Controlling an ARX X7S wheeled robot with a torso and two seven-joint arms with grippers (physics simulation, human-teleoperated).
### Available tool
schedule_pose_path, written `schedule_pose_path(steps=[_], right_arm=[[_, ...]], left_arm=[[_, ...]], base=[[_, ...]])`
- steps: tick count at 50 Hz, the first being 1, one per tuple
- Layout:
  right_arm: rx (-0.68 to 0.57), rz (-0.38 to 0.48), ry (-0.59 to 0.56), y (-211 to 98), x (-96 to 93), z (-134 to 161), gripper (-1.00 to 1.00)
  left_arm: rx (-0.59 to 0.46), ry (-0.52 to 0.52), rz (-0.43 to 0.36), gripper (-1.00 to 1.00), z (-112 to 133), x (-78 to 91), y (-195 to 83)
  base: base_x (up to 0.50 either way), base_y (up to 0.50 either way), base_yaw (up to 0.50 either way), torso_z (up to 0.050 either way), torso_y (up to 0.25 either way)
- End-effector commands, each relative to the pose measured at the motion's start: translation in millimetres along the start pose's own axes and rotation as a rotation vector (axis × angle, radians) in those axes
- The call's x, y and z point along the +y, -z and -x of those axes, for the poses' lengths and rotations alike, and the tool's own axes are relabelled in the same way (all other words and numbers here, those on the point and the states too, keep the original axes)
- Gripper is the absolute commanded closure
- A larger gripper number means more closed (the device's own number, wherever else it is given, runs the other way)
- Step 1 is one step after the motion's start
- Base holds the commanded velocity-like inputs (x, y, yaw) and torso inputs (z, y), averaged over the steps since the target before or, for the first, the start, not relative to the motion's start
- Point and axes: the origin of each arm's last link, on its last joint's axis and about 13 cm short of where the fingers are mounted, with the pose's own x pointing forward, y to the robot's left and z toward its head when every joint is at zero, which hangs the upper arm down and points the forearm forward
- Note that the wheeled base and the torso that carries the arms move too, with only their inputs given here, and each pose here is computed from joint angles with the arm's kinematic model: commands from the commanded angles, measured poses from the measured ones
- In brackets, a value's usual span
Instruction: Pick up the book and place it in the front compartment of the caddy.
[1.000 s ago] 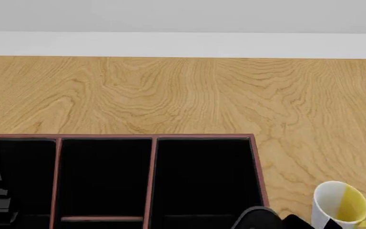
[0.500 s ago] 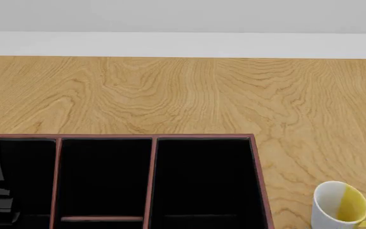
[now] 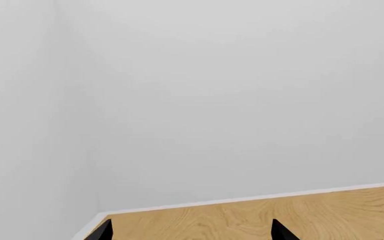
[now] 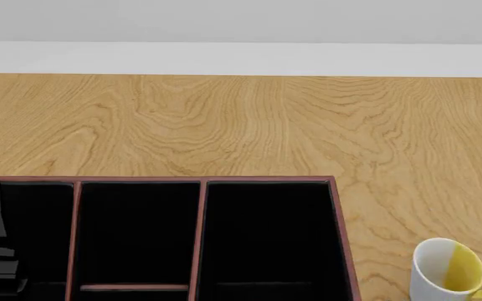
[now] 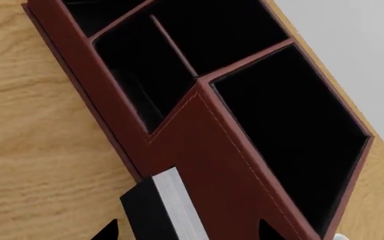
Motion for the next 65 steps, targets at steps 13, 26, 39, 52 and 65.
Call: schedule_pose_path(steps=[13, 26, 39, 52, 65], right_arm=[[0.02, -0.026, -0.032, 10.5, 4.1, -19.0, -1.0], [0.049, -0.035, -0.024, 17.9, 3.6, -27.7, -1.0], [0.072, -0.039, 0.005, 24.5, 1.8, -37.0, -1.0], [0.074, -0.056, 0.017, 26.7, -2.0, -47.9, -1.0], [0.083, -0.077, 0.01, 31.1, 0.2, -56.5, -1.0]], left_arm=[[0.003, -0.005, 0.0, -1.0, 1.5, 0.6, 1.7], [0.003, -0.007, 0.001, -1.0, 2.3, 1.1, 3.8], [0.002, -0.006, -0.001, -1.0, 1.7, 0.7, 2.5], [-0.001, -0.004, -0.002, -1.0, 0.8, 0.7, 0.8], [0.002, -0.008, 0.0, -1.0, 1.2, 1.7, 1.7]], base=[[0.0, 0.0, 0.0, 0.0, 0.0], [0.0, 0.0, 0.0, 0.0, 0.0], [0.0, 0.0, 0.0, 0.0, 0.0], [0.0, 0.0, 0.0, 0.0, 0.0], [0.0, 0.0, 0.0, 0.0, 0.0]])
